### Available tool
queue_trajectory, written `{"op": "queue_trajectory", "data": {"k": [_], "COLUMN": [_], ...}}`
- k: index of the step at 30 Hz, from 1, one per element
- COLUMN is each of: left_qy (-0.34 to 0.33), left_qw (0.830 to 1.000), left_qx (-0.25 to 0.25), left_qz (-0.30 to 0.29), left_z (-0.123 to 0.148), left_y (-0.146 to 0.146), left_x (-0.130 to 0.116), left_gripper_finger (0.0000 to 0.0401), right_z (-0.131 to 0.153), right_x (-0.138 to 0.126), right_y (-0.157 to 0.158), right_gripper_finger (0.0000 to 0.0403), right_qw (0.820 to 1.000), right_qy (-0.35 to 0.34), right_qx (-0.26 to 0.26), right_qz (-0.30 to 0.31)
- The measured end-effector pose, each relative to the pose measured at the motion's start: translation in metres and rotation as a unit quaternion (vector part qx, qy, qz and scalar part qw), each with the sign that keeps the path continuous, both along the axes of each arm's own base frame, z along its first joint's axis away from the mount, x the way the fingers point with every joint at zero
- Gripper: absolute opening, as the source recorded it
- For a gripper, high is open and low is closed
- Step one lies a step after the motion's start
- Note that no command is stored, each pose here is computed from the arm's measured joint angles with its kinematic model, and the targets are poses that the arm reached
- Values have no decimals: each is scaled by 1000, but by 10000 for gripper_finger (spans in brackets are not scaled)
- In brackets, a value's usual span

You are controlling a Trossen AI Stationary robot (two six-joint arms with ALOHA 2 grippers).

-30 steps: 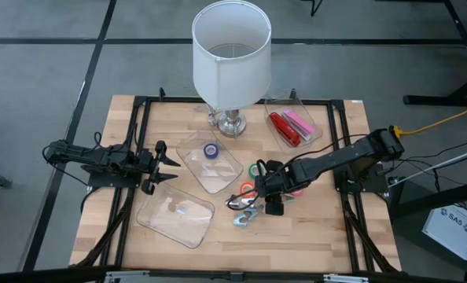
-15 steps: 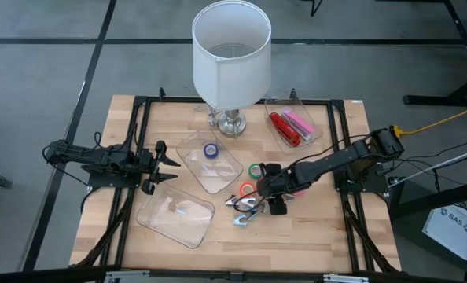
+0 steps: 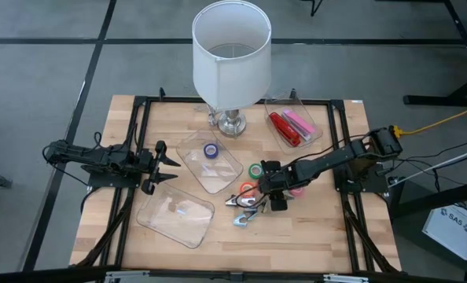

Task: Pick and place Stapler, Stapler remover, tape
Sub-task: Put the red tape into the middle transparent bin

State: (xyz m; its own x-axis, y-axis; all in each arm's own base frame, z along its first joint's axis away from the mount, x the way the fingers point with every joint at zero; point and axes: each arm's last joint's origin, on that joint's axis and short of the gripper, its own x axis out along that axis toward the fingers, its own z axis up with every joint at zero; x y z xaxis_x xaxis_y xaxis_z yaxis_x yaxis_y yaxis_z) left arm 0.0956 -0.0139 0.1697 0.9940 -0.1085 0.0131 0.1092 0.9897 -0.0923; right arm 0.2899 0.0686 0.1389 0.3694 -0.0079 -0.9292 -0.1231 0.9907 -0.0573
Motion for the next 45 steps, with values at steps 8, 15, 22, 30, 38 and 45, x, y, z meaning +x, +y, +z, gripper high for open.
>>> {"op": "queue_trajectory", "data": {"k": [8,15,22,30,38,45], "left_qy": [0,0,0,0,0,0], "left_qw": [1000,1000,1000,1000,1000,1000], "left_qx": [0,0,0,0,0,0], "left_qz": [0,0,0,0,0,0], "left_z": [0,0,0,0,0,0], "left_y": [0,0,0,0,0,0], "left_x": [0,0,0,0,0,0], "left_gripper_finger": [185,185,185,185,185,185], "right_z": [-15,-5,20,53,95,136], "right_x": [7,12,18,27,40,56], "right_y": [-5,-10,-11,-15,-13,-9], "right_gripper_finger": [60,44,43,43,43,43], "right_qw": [1000,999,998,997,995,989], "right_qy": [18,22,29,5,-3,-80], "right_qx": [23,39,59,66,97,125], "right_qz": [7,-16,-21,-32,-22,24]}}
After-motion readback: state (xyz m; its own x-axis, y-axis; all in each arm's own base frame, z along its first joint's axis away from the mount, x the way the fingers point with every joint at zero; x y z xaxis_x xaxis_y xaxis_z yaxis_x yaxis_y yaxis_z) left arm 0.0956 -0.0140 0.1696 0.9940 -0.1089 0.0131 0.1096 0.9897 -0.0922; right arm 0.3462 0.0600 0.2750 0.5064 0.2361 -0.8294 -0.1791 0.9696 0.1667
